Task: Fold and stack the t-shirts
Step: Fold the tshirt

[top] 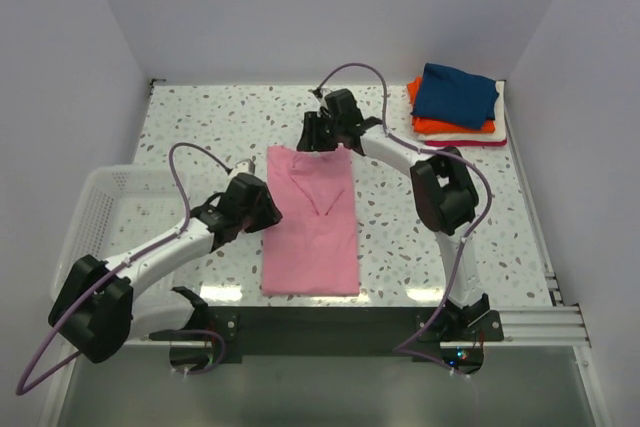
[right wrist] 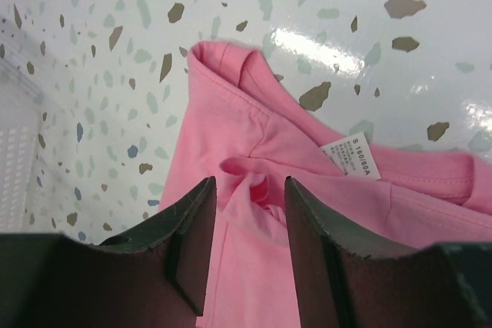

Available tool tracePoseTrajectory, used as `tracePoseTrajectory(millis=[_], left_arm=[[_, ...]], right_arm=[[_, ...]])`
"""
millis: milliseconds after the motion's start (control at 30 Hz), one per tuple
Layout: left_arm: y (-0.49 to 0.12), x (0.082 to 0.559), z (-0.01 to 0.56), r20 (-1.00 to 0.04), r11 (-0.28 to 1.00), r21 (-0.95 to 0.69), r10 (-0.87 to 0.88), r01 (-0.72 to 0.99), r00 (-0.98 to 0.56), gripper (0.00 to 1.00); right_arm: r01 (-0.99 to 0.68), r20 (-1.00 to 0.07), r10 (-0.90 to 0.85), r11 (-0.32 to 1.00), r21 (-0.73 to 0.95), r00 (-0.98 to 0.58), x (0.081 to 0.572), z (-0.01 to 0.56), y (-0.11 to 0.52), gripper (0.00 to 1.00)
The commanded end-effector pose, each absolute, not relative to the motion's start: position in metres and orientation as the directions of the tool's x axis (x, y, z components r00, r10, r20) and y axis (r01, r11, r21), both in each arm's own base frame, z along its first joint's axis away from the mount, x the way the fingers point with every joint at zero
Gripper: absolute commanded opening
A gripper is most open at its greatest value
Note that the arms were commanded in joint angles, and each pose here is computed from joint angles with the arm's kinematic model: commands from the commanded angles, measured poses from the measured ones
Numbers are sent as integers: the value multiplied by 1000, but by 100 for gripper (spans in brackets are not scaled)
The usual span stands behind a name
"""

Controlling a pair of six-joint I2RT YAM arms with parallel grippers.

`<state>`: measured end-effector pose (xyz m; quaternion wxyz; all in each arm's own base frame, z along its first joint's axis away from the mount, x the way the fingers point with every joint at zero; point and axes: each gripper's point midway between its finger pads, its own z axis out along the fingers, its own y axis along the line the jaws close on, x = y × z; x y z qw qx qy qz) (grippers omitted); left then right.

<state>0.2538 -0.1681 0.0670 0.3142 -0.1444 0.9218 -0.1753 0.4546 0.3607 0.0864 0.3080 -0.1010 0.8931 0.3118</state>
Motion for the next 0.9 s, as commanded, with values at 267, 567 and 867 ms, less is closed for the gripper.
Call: tracePoseTrajectory(millis=[267, 567, 867], left_arm=[[-170, 262, 66, -545, 898, -419, -367, -134, -753, 49], [-171, 262, 64, -540, 897, -420, -367, -136, -758, 48], [-171, 263, 65, -542, 898, -419, -368, -136, -756, 48]], right_arm=[[-429, -619, -85, 793, 432, -781, 457, 67, 366, 39], [-442, -615, -106, 790, 425, -782, 448, 60, 373, 36], [-447, -631, -86, 780, 439, -771, 449, 73, 375, 36]])
